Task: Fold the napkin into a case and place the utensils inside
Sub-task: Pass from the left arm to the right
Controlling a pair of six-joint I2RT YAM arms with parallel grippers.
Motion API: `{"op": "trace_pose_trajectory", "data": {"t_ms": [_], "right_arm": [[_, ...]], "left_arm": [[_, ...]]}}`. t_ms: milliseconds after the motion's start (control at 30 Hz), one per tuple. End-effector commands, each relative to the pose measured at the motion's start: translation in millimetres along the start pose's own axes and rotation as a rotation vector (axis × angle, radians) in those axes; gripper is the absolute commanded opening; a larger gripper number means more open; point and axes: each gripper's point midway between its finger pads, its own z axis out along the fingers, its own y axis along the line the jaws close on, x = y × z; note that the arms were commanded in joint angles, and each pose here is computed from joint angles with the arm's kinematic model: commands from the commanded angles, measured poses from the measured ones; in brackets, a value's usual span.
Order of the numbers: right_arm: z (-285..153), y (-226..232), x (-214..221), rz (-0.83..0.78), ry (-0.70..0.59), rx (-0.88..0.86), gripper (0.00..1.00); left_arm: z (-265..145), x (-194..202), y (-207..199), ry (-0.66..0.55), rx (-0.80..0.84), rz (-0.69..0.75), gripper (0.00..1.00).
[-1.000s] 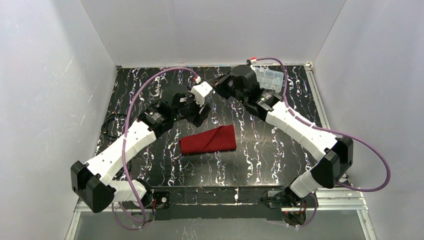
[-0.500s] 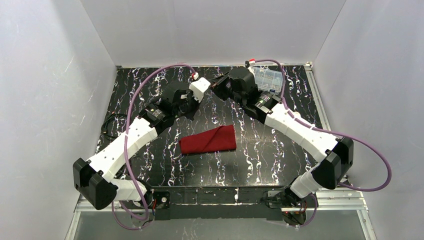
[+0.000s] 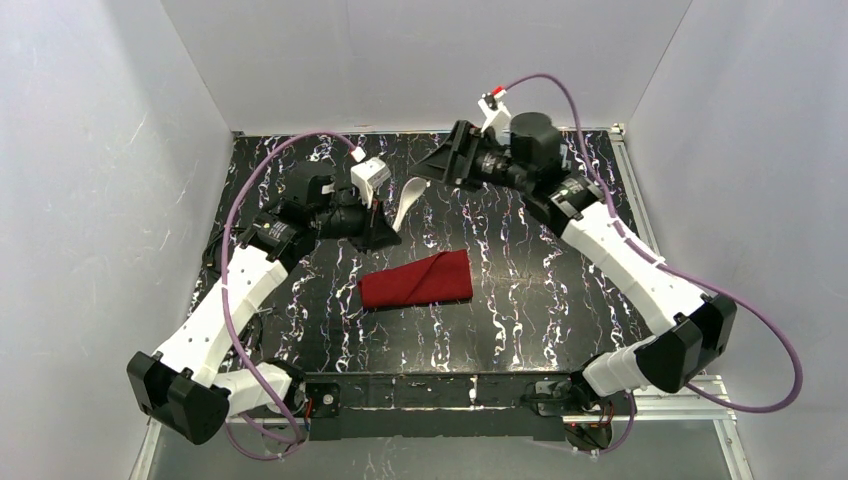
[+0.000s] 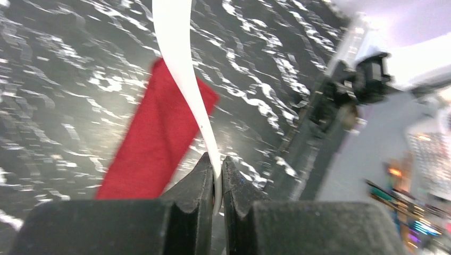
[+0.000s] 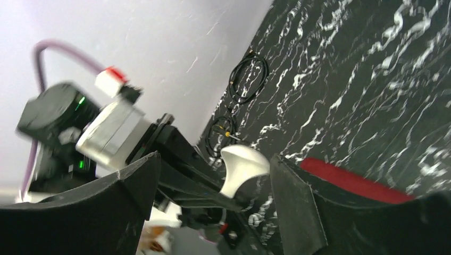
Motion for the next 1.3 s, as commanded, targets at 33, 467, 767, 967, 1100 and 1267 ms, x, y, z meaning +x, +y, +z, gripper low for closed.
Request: {"op": "trace_pose_trajectory", "data": {"t_ms": [33,467,767,967,1100,1267], "right_arm": [[-51,48,6,-0.513,0.153,-0.371,0.85],[-51,18,37,-0.641,0.371,-0.425,0.69],[-46,18,59,-0.613,0.434,-0.438,0.61],[-34,11,86,-0.588,0.505,-0.416,0.55],[-32,4,93,-0.572,0.531,-0.401,0.47],[-34,-1,96,-0.563,0.533,-0.375,0.06]], "left_arm": [[-21,15,-59,0.066,0.356,-0.258,0.00],[-40,25,-85,0.135,0.500,-0.331,0.00],[-45,23,-89,0.152,0.529,-0.326,0.00],[-48,25,-91,0.152,0.541,-0.313,0.00],[-51,27,-93,0.161,0.552,-0.305,0.00],[-54,30,-92,0.159,0.544,-0.272,0.00]]}}
